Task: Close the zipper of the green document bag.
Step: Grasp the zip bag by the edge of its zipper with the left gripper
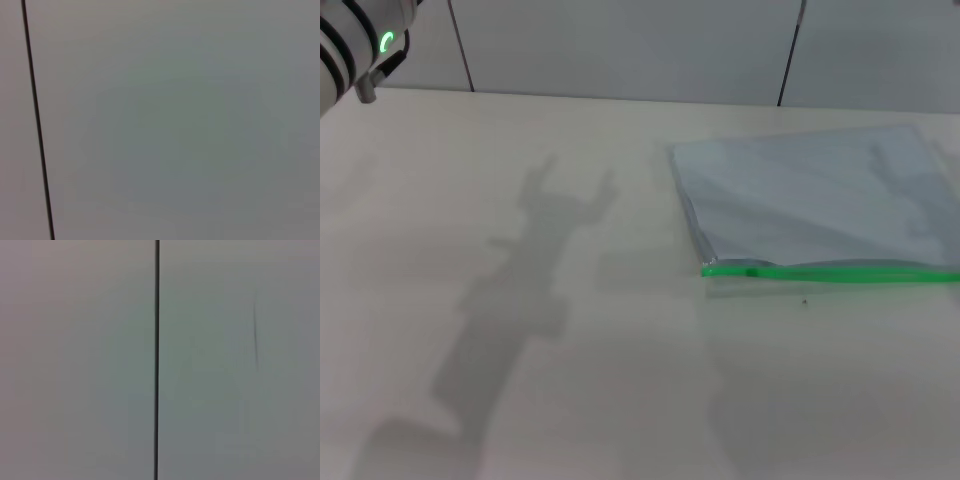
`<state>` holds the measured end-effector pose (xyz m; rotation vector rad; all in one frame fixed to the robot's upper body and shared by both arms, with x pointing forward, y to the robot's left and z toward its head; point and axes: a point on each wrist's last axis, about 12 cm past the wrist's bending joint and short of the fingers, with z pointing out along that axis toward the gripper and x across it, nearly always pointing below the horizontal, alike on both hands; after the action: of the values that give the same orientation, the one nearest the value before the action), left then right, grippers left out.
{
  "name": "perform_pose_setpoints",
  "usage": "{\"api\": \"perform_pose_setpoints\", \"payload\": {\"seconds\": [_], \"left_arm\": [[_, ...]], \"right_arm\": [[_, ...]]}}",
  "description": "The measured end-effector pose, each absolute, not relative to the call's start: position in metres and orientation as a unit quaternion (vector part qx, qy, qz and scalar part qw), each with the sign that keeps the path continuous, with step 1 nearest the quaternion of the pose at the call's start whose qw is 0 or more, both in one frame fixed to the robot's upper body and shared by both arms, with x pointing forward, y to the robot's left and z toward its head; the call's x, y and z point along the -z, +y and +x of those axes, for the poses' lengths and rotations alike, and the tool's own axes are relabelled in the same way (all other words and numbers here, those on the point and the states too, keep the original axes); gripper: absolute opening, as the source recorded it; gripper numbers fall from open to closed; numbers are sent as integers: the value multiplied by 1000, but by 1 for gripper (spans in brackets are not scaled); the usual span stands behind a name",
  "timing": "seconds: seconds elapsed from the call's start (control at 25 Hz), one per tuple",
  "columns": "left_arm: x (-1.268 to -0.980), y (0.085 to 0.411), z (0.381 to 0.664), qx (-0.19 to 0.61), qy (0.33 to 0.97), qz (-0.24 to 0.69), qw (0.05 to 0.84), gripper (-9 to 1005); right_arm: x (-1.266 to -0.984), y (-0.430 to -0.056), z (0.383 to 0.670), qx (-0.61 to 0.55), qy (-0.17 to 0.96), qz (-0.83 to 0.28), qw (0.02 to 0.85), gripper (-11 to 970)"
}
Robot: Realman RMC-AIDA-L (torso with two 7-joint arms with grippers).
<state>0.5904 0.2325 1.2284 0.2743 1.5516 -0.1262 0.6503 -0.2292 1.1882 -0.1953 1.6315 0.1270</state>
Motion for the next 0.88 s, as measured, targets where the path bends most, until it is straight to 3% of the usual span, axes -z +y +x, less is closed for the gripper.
{"api": "perform_pose_setpoints", "payload": {"seconds": [0.64, 0.88], "left_arm": [[-1227, 234, 591, 57, 696, 119, 706, 861], [-1225, 211, 592, 27, 724, 223, 653, 863]], "right_arm": [[-1186, -229, 651, -57, 729, -86, 677, 894], [-1187, -229, 651, -57, 729, -86, 677, 894]]}}
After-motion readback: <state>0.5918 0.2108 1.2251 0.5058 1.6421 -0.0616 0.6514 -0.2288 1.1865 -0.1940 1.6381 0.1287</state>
